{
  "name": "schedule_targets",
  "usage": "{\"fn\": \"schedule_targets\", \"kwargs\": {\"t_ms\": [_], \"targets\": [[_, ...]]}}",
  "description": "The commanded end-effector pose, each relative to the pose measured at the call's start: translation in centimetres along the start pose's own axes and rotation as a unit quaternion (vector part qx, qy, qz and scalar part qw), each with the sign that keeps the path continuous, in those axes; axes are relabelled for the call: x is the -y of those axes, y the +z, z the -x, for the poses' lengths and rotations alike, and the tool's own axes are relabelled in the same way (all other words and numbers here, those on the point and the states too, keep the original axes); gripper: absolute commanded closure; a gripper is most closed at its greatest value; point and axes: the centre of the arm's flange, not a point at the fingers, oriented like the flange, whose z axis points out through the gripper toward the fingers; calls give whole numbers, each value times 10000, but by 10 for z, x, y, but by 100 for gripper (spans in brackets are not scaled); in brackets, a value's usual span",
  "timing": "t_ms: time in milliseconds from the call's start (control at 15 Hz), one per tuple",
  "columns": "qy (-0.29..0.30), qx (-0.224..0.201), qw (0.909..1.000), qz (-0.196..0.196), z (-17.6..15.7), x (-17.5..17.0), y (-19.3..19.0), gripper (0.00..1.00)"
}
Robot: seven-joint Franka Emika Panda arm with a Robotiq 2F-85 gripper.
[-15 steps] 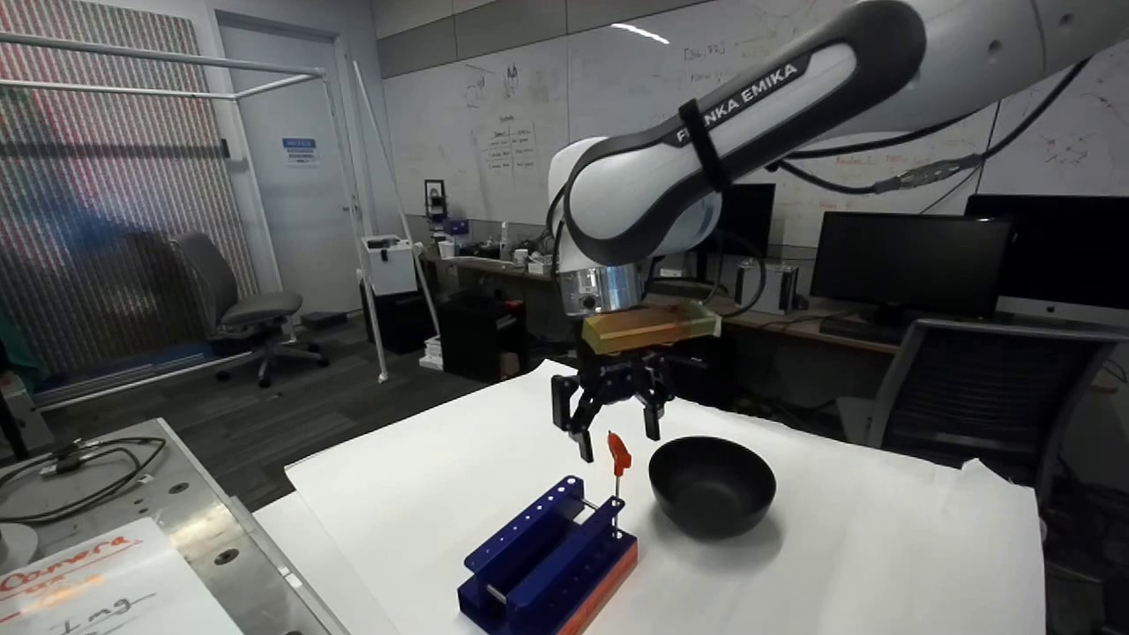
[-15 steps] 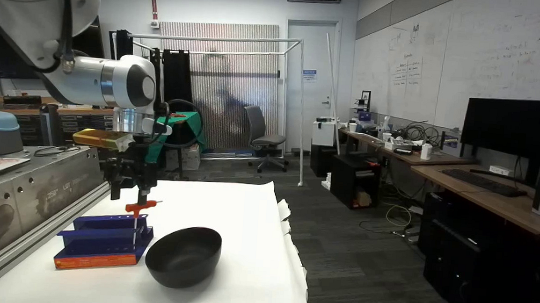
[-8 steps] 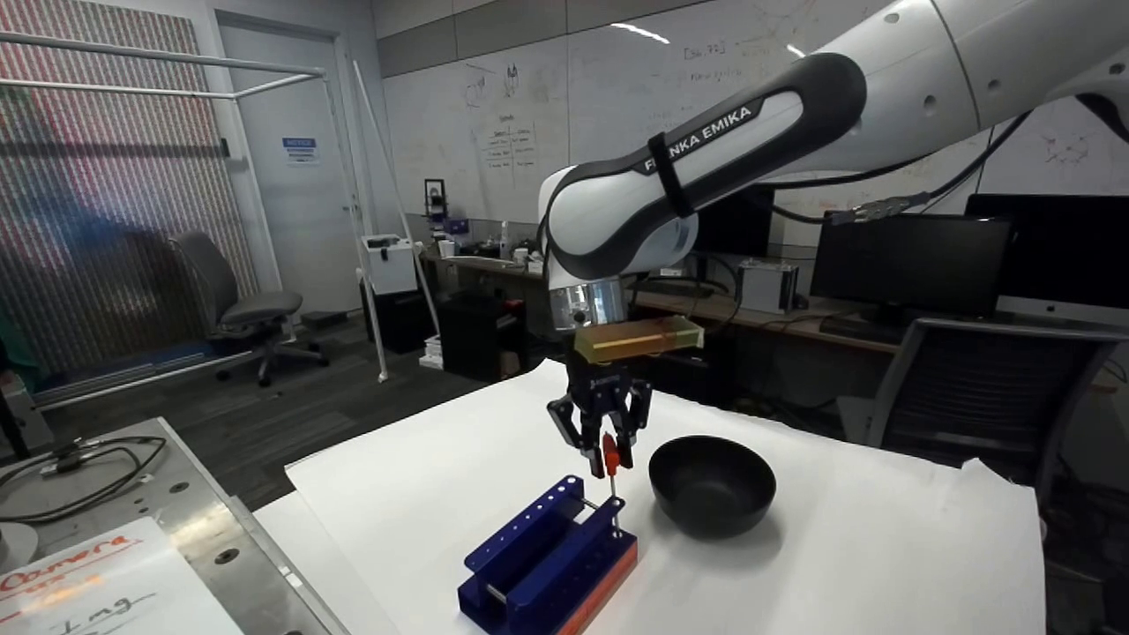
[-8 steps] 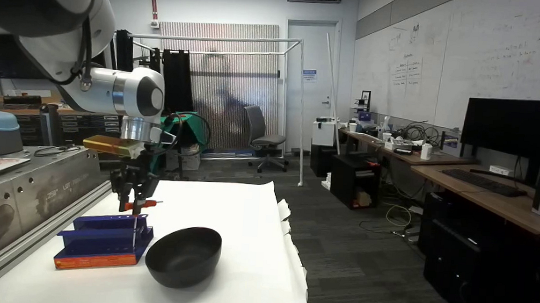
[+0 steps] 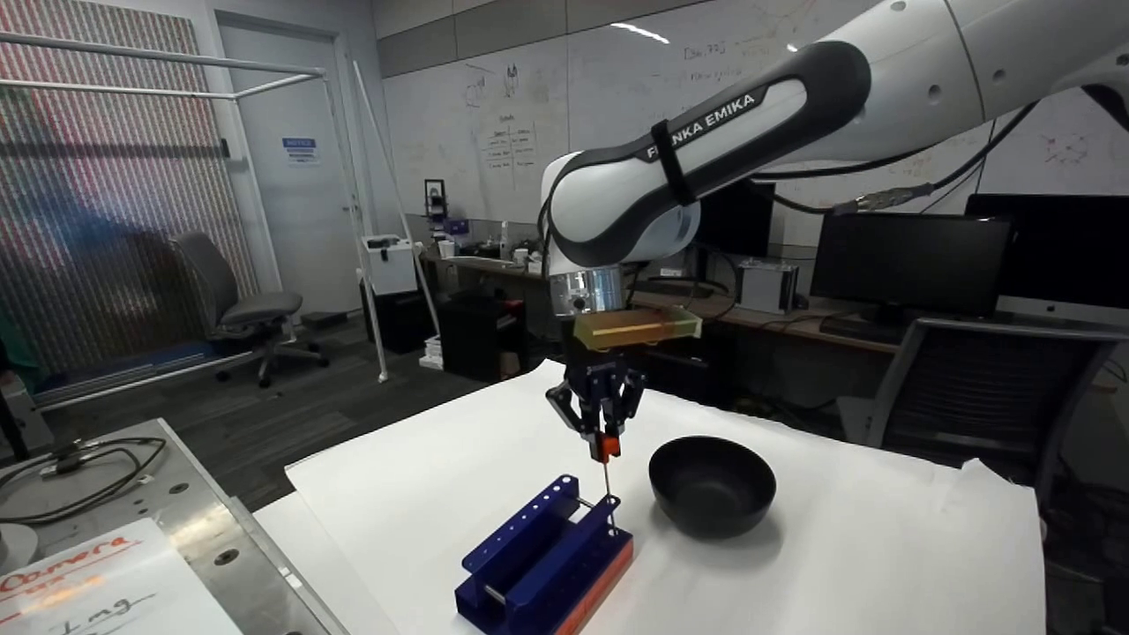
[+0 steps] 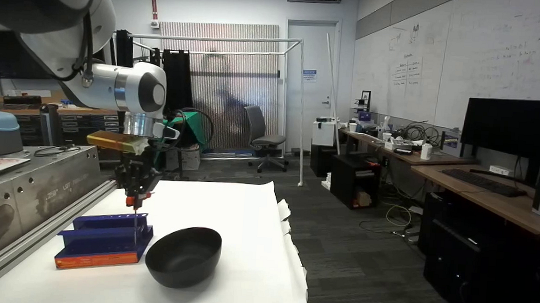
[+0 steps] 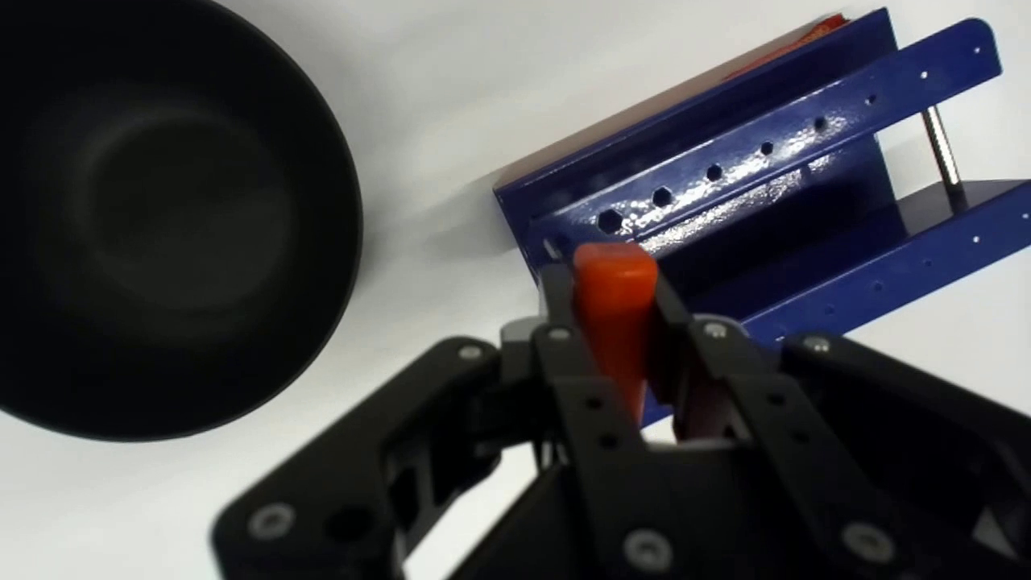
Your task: Pick up the orange object tool and put it in the bowl
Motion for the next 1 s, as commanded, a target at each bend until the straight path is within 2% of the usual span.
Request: {"fn": "schedule_targets", "kwargs": {"t_ms": [0, 200, 267, 400, 600, 733, 933], "targets": [[101, -421, 9990, -75, 41, -6, -52, 84], [363, -873, 9955, 21, 70, -4, -93, 84], [560, -1155, 9916, 164, 77, -2, -103, 83], [858, -1451, 9848, 420, 78, -3, -117, 82], [1320, -1741, 9704, 1031, 66, -9, -114, 82], [1660, -1688, 9603, 1478, 53, -14, -96, 83], [2074, -1110, 9501, 2049, 30, -29, -60, 83]]}}
